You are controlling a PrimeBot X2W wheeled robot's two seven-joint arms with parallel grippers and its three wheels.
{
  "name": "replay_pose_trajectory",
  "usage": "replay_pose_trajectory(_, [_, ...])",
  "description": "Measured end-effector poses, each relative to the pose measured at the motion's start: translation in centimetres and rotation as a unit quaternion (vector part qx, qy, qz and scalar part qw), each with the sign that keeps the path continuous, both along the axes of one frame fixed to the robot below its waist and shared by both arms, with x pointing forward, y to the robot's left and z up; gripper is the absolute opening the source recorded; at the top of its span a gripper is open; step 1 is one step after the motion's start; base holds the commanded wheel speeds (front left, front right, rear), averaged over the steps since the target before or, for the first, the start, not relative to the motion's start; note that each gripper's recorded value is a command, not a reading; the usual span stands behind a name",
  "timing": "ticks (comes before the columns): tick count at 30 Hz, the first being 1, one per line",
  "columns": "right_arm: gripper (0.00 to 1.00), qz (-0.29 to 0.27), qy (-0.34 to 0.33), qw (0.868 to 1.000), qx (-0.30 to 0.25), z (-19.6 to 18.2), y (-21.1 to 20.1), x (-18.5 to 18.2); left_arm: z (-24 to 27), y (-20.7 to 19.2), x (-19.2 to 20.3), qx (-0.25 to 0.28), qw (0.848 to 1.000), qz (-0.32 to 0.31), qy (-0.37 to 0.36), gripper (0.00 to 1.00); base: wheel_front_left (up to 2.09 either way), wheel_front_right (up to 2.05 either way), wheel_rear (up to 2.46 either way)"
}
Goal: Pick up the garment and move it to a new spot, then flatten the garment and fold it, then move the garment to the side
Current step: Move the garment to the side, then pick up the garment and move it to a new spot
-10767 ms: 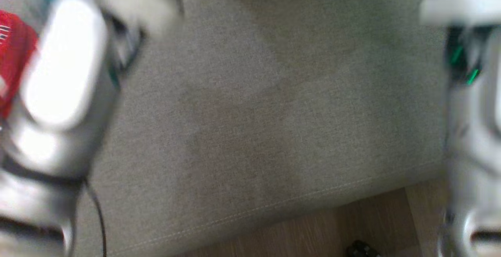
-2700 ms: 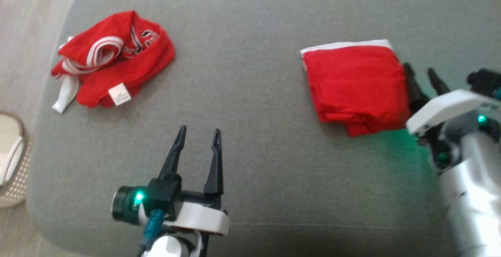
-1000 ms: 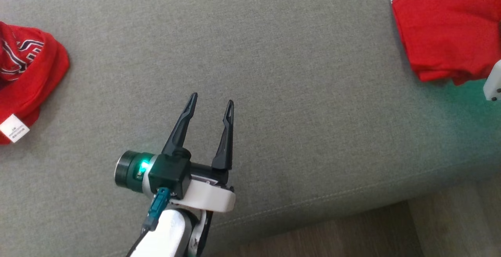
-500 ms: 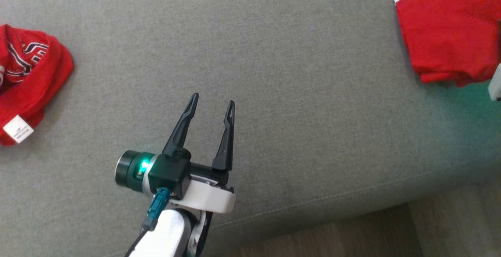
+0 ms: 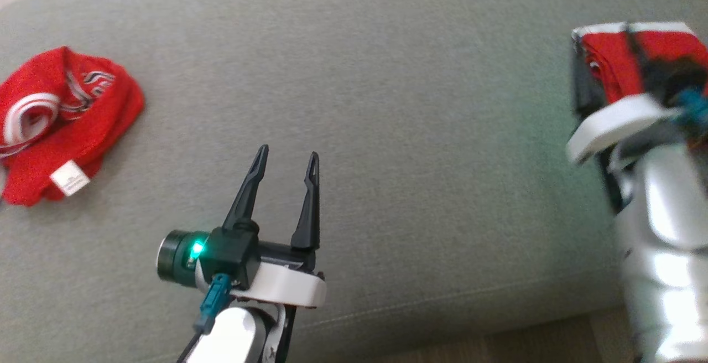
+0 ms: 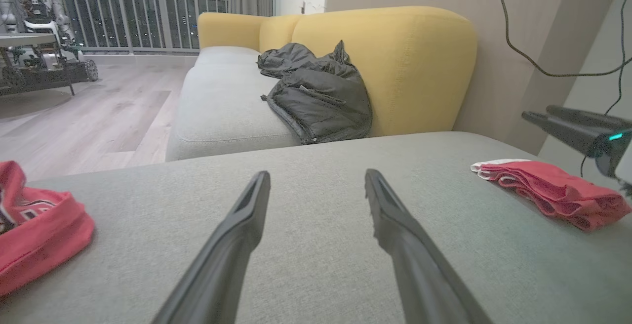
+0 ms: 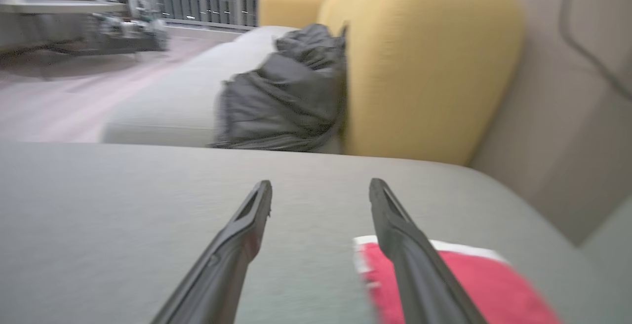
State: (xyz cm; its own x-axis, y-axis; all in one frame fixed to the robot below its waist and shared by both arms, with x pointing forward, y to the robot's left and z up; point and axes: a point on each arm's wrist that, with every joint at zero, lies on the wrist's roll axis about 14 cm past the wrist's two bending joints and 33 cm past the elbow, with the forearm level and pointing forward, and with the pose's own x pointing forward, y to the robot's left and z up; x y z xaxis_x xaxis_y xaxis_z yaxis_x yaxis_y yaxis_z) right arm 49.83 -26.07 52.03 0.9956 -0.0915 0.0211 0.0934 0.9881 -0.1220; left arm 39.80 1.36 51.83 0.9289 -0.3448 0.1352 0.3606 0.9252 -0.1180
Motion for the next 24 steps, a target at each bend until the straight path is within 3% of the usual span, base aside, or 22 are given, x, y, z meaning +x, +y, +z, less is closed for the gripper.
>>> replay_pose_trajectory(1, [1.0,0.031,0.001,0.999,0.019,-0.8,2.8,-0.6,0.2,1.0,-0.3,0.001,1.0,0.019,0.0,1.0,0.0,0.0,0.0])
replay_pose_trajectory(10, [1.0,0.145,0.016,0.986,0.076,-2.5,12.8,-2.0,1.2,7.1,-2.0,0.008,0.993,0.12,-0.007,1.0,0.0,0.0,0.0])
replay_pose_trajectory(24, [1.0,0.234,0.04,0.967,0.091,-3.7,20.5,-2.8,2.1,16.3,-5.0,0.022,0.964,0.266,-0.015,1.0,0.0,0.0,0.0])
